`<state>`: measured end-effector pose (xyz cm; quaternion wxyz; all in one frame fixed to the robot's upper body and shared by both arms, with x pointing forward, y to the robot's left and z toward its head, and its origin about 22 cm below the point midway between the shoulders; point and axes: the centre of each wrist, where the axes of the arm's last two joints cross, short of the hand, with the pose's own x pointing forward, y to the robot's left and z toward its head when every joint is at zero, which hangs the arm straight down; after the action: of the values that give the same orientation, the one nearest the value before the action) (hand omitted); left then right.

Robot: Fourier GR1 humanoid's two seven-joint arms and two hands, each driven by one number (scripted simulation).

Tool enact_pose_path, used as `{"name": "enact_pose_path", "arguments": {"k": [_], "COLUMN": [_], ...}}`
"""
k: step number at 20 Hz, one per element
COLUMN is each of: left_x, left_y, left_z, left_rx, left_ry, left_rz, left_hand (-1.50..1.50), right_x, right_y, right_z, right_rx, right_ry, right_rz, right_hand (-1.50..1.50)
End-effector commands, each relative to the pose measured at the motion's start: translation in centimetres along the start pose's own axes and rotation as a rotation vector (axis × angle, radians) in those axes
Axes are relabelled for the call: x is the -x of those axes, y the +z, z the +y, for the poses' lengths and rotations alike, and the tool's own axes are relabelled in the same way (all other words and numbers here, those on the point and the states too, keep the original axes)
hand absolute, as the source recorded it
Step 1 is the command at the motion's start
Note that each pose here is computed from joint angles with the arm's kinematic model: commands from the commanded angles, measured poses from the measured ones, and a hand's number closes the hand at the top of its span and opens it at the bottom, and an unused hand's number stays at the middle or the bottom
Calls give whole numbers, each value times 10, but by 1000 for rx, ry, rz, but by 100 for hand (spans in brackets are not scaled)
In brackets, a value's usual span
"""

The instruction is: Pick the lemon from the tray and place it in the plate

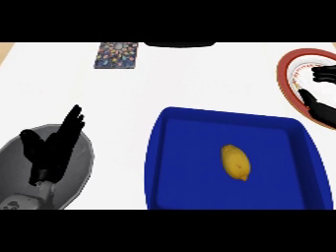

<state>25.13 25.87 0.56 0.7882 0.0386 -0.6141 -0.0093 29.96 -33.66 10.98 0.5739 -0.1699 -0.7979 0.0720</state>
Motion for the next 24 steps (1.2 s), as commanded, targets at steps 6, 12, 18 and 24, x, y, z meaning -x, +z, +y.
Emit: {"name": "enact_pose_path", "arguments": {"k": [6, 12, 18, 24], "left_x": [42, 40, 33, 39], "left_y": [13, 12, 10, 17], "left_z": [-36, -18, -22, -11], "left_rx": [59, 41, 55, 62], "left_ry": [64, 38, 49, 56], "left_rz": [145, 131, 136, 135], "left_hand": [0, 0, 0, 0], "right_x": [22, 1, -43, -50], "right_y": [10, 12, 6, 32], "right_z": [-31, -45, -28, 19], "right_rx": [-74, -387, -589, -636], "right_ry": [-42, 249, 439, 523], "right_rz": [-144, -22, 35, 102], "right_hand": [-150, -150, -150, -150]}}
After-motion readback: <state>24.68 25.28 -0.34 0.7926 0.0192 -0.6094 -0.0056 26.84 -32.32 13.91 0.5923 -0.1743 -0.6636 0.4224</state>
